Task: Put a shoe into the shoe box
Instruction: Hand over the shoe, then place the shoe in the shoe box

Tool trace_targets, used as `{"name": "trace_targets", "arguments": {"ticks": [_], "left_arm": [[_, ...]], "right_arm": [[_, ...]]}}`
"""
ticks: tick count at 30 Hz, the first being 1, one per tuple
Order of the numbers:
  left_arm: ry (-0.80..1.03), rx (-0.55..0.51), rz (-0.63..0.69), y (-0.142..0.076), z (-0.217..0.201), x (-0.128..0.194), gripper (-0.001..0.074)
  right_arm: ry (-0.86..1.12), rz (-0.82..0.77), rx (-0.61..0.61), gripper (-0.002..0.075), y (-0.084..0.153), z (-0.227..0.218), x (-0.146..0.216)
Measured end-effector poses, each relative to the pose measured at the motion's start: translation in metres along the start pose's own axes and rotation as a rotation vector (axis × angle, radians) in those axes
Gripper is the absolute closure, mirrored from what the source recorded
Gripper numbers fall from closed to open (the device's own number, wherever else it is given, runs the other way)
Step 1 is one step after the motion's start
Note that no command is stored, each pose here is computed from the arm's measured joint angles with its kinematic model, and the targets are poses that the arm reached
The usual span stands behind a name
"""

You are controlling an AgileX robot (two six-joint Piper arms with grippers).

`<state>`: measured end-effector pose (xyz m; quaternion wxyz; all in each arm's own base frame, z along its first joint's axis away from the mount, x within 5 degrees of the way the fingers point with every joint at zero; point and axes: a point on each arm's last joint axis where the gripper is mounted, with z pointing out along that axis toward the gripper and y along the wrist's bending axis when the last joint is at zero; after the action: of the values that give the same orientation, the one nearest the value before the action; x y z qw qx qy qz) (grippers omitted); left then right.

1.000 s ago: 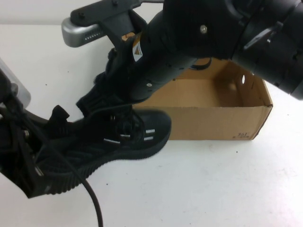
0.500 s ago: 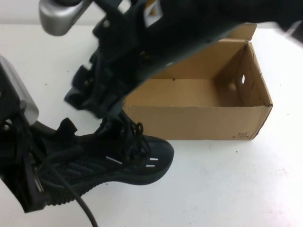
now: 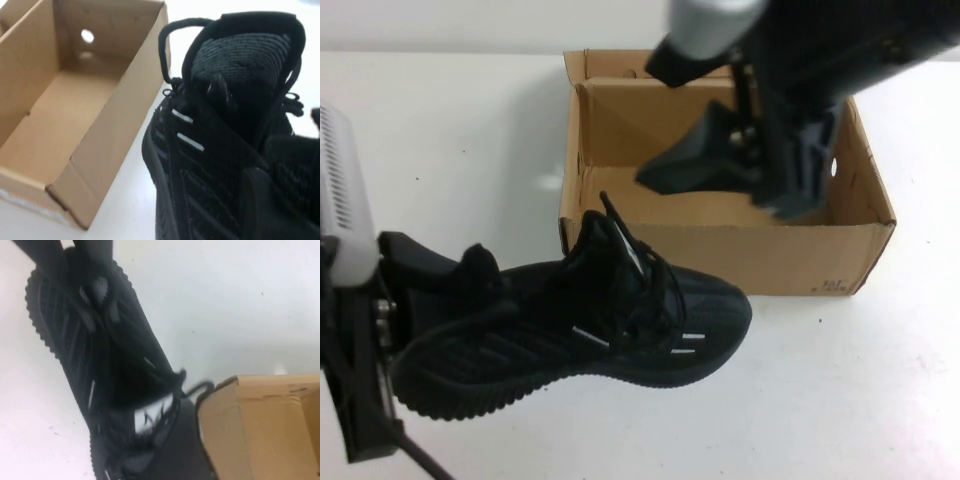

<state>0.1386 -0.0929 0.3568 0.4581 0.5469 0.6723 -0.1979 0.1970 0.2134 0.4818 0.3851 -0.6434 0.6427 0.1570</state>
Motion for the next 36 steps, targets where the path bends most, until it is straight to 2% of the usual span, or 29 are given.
{"name": "trace_targets", "arguments": {"ticks": [6,12,27,29,36], "left_arm": [[-0.112,0.037,-0.062,0.014,-0.009,0.004,0.0681],[-0.144,0.053,-0.142,0.029,-0.004,0.01,0.0681],[-0.158,0.06,-0.192,0.031,-0.003,0.01,0.0681],[-0.164,0.06,-0.194,0.031,-0.003,0.009,0.0681],[-0.183,0.088,-0.187,0.027,0.0,0.004,0.0681]], "right_arm": [[-0.066,0.056,-0.093,0.0235,-0.009,0.003,0.03],[-0.054,0.135,-0.193,0.0283,-0.004,0.025,0.049],[-0.065,0.175,-0.213,0.0291,-0.003,0.029,0.051],[-0.065,0.175,-0.213,0.0275,-0.003,0.029,0.051],[-0.079,0.176,-0.189,0.0137,-0.005,0.03,0.049]]}}
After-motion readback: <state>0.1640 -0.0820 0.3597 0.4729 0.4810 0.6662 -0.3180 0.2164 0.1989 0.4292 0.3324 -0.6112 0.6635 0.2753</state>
